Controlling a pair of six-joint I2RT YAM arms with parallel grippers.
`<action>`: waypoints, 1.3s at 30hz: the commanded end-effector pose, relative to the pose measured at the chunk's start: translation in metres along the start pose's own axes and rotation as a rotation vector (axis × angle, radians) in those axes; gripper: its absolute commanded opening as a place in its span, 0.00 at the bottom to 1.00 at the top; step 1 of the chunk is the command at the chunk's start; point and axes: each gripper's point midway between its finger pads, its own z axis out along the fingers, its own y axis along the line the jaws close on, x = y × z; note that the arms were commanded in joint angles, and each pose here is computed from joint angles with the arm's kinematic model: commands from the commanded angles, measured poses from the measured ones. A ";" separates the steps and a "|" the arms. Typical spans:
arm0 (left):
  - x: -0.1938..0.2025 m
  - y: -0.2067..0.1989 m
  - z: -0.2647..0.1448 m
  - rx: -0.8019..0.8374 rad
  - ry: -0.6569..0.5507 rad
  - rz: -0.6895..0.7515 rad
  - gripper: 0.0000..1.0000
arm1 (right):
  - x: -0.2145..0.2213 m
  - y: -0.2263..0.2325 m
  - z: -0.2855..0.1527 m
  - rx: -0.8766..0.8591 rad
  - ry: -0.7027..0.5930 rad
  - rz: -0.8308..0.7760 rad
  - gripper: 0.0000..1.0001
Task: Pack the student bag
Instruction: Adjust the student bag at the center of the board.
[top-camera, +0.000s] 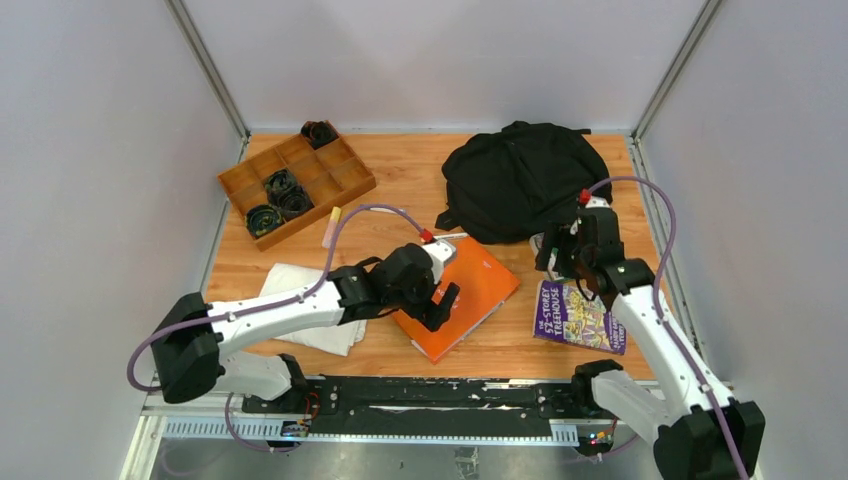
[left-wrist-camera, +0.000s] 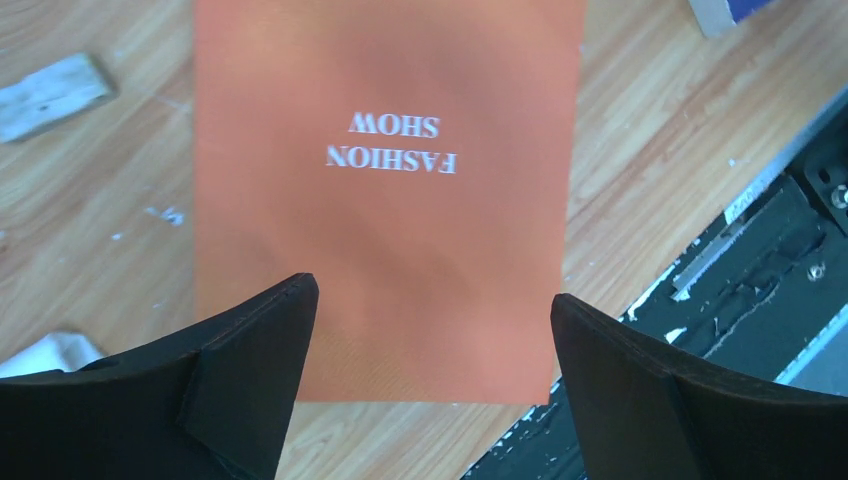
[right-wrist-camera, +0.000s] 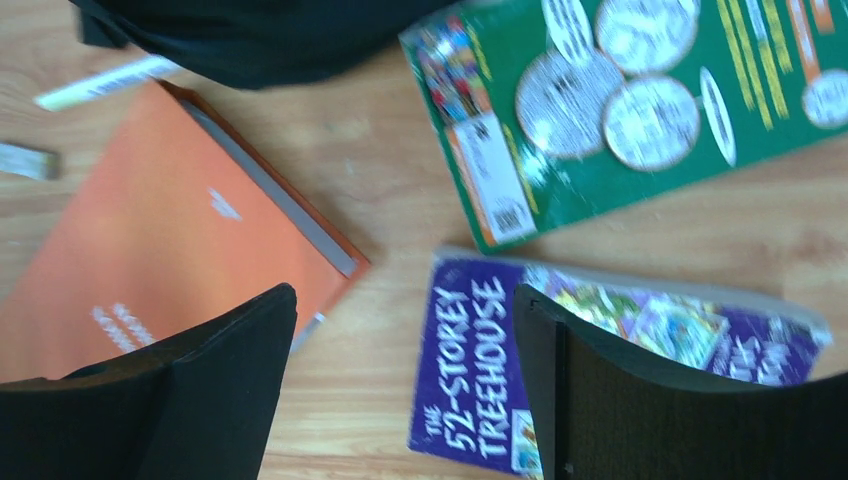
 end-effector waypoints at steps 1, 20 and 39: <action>-0.020 -0.021 0.003 0.055 -0.043 0.047 0.95 | -0.066 0.055 0.003 -0.175 -0.111 -0.066 0.83; -0.057 0.091 -0.053 -0.079 -0.232 -0.414 1.00 | -0.156 0.188 0.153 -0.335 0.095 -0.334 0.74; -0.042 0.094 -0.043 -0.084 -0.219 -0.429 1.00 | -0.126 0.219 0.221 -0.359 0.209 -0.320 0.42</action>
